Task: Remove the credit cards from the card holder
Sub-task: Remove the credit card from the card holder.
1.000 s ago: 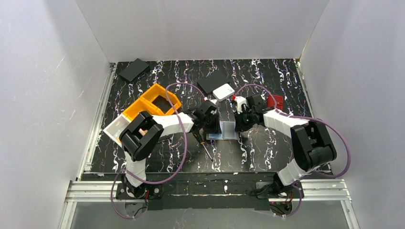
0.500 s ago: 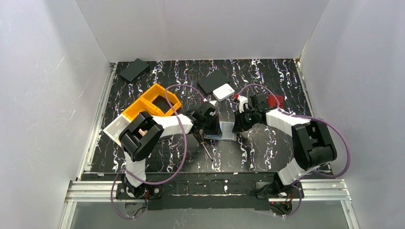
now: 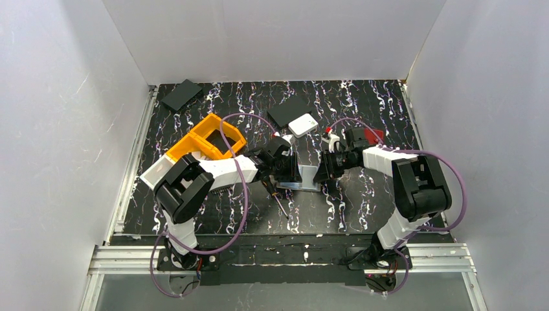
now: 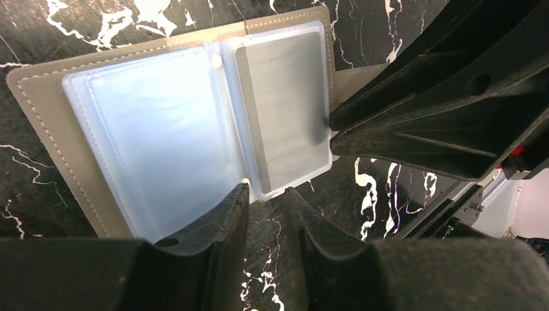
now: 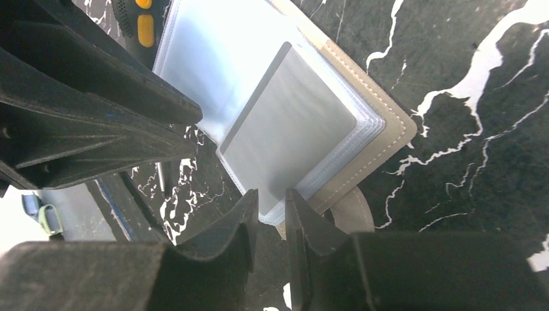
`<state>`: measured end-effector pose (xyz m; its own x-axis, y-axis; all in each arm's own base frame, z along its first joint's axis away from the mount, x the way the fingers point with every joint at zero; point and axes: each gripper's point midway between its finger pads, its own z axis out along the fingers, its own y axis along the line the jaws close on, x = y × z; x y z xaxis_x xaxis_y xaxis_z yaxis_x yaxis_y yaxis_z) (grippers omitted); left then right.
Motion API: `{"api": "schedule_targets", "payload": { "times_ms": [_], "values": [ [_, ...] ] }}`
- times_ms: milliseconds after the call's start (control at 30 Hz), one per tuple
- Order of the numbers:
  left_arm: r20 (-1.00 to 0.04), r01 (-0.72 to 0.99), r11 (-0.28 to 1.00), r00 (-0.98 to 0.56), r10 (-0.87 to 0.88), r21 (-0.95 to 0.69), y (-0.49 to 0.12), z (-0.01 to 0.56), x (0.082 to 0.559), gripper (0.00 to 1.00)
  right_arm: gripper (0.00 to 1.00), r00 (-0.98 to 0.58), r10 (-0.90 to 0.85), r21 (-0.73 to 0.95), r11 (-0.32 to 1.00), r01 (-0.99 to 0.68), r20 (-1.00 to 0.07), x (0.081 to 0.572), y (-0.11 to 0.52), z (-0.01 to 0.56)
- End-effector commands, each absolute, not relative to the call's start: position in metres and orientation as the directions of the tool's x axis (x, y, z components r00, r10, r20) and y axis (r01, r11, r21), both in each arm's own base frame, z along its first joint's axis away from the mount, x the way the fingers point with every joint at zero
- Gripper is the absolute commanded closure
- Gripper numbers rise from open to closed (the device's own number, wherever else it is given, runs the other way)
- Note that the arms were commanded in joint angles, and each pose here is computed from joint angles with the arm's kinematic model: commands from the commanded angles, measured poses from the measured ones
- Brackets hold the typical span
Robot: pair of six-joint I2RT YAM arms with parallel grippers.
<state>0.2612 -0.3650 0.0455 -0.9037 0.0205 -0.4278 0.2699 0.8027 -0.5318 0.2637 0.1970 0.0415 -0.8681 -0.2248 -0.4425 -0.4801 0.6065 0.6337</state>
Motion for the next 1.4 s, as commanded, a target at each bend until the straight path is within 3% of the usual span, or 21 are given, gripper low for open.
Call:
{"api": "schedule_targets", "payload": {
  "times_ms": [0, 533, 800, 1133, 1367],
  "values": [
    [-0.414, 0.277, 0.792, -0.91, 0.034, -0.545, -0.367, 0.046, 0.254, 0.77, 0.68, -0.874, -0.196, 0.674, 0.569, -0.471, -0.446, 0.271, 0.205, 0.051],
    [-0.358, 0.27, 0.79, -0.931, 0.068, -0.551, -0.373, 0.024, 0.249, 0.8, 0.63, -0.891, -0.179, 0.653, 0.623, -0.431, -0.417, 0.274, 0.196, 0.039],
    [-0.33, 0.264, 0.785, -0.941, 0.081, -0.561, -0.373, 0.017, 0.243, 0.85, 0.64, -0.882, -0.173, 0.723, 0.515, -0.46, -0.438, 0.267, 0.209, 0.059],
    [-0.316, 0.261, 0.777, -0.945, 0.085, -0.573, -0.376, 0.015, 0.241, 0.85, 0.64, -0.89, -0.171, 0.741, 0.501, -0.448, -0.423, 0.265, 0.211, 0.059],
    [-0.316, 0.258, 0.768, -0.946, 0.077, -0.586, -0.376, 0.019, 0.239, 0.85, 0.64, -0.876, -0.161, 0.791, 0.379, -0.48, -0.454, 0.257, 0.22, 0.084]
  ]
}}
